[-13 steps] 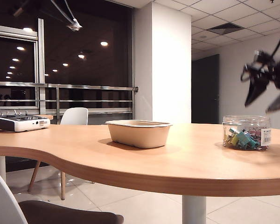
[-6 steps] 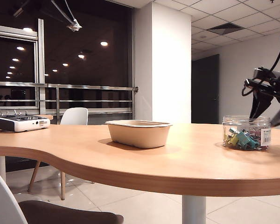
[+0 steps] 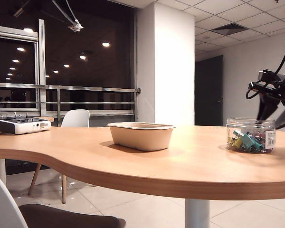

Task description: Pick up the box filled with clips, pour some clips from it into the rectangular paper box, and then put the clip box back on the table.

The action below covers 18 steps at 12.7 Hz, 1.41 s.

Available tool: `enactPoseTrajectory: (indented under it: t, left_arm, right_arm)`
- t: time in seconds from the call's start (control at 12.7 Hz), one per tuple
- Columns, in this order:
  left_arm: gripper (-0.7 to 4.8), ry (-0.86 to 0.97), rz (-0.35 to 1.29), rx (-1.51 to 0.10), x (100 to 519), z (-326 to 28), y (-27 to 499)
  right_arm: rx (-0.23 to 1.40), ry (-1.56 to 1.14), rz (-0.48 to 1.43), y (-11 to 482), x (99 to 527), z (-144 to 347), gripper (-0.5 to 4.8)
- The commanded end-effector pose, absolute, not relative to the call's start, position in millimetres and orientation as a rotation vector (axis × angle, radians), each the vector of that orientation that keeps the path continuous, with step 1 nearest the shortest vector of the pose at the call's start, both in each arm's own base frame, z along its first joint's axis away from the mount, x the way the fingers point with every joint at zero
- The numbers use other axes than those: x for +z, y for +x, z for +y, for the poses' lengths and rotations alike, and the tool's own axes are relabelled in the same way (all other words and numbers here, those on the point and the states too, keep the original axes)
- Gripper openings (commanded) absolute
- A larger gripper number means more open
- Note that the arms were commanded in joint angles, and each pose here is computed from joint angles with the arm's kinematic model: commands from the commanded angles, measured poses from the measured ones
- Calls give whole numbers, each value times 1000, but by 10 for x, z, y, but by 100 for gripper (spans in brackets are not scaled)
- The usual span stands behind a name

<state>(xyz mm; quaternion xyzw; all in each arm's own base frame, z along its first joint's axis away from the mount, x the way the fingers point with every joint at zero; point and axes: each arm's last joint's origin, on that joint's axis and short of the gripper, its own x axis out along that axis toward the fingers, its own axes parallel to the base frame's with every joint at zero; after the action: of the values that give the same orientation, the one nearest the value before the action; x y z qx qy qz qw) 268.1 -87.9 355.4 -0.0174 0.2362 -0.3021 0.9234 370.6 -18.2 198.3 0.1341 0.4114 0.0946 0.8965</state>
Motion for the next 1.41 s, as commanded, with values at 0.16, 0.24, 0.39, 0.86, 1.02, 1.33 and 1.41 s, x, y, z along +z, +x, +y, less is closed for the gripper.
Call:
enactPoseTrajectory:
  t: [0.16,0.24,0.39,0.86,1.02,1.33,1.41]
  left_arm:
    - [-6,-32,463,-622,3585,-877,2677]
    - [-6,-32,463,-622,3585,-877,2677]
    - [-6,-32,463,-622,3585,-877,2677]
    - [-6,-32,463,-622,3585,-877,2677]
    - [-6,-35,464,-621,3585,-877,2677]
    - [-6,-35,464,-621,3585,-877,2677]
    - [-6,-35,464,-621,3585,-877,2677]
  right_arm:
    - [197,274,836,3721,2003,-179,80]
    - [197,275,842,3724,1986,-178,39]
    - [197,275,841,3725,1986,-178,40]
    - [217,269,842,3729,1986,-113,96]
    - [216,252,830,3745,1987,-59,95]
    - [226,251,837,3755,1961,-28,190]
    - [227,251,836,3756,1962,-26,189]
